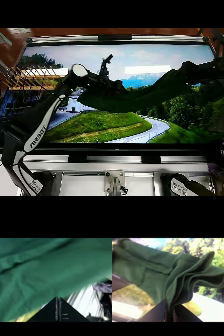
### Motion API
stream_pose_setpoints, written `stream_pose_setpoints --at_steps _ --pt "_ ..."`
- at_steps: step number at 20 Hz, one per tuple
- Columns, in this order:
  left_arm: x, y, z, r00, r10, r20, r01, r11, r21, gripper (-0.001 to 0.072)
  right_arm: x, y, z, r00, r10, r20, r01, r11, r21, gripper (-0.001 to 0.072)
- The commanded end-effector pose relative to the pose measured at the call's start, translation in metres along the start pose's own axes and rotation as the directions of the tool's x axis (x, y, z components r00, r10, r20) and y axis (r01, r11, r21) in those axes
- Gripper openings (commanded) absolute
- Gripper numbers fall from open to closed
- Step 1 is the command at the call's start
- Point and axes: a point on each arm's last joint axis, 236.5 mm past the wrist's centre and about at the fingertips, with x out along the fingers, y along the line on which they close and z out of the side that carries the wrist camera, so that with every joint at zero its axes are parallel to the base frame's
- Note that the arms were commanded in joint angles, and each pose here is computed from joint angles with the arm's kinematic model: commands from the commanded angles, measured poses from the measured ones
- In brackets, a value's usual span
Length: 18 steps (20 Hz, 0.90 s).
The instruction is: Fold the shirts.
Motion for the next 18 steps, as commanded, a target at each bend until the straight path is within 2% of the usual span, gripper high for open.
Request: stream_pose_setpoints --at_steps 1,5,8,10,13,18 --pt "0.052 -0.007 -0.018 1.0 0.017 0.009 -0.017 0.998 -0.058 0.0036 -0.041 0.023 -0.016 1.0 -0.003 0.029 0.003 1.0 -0.009 0.0066" --pt "0.105 -0.01 -0.051 1.0 0.017 -0.026 -0.021 0.991 -0.131 0.0034 -0.073 0.042 -0.032 0.999 0.0 0.053 0.001 1.0 -0.026 0.0066" --pt "0.132 -0.034 -0.075 0.995 -0.076 -0.057 0.063 0.977 -0.206 0.0034 -0.09 0.052 -0.037 0.996 0.002 0.089 0.002 0.999 -0.037 0.0066" --pt "0.136 -0.04 -0.08 0.994 -0.09 -0.064 0.077 0.979 -0.188 0.0035 -0.094 0.053 -0.038 0.995 0.002 0.095 0.002 0.999 -0.037 0.0066" --pt "0.111 -0.03 -0.051 0.998 -0.062 -0.008 0.06 0.986 -0.156 0.0032 -0.091 0.052 -0.037 0.996 0.0 0.092 0.002 1.0 -0.027 0.0066" --pt "-0.016 -0.016 0.024 0.987 0.113 0.117 -0.119 0.992 0.047 0.0032 -0.071 0.043 -0.032 0.999 0.004 0.046 -0.004 1.0 -0.003 0.0066"
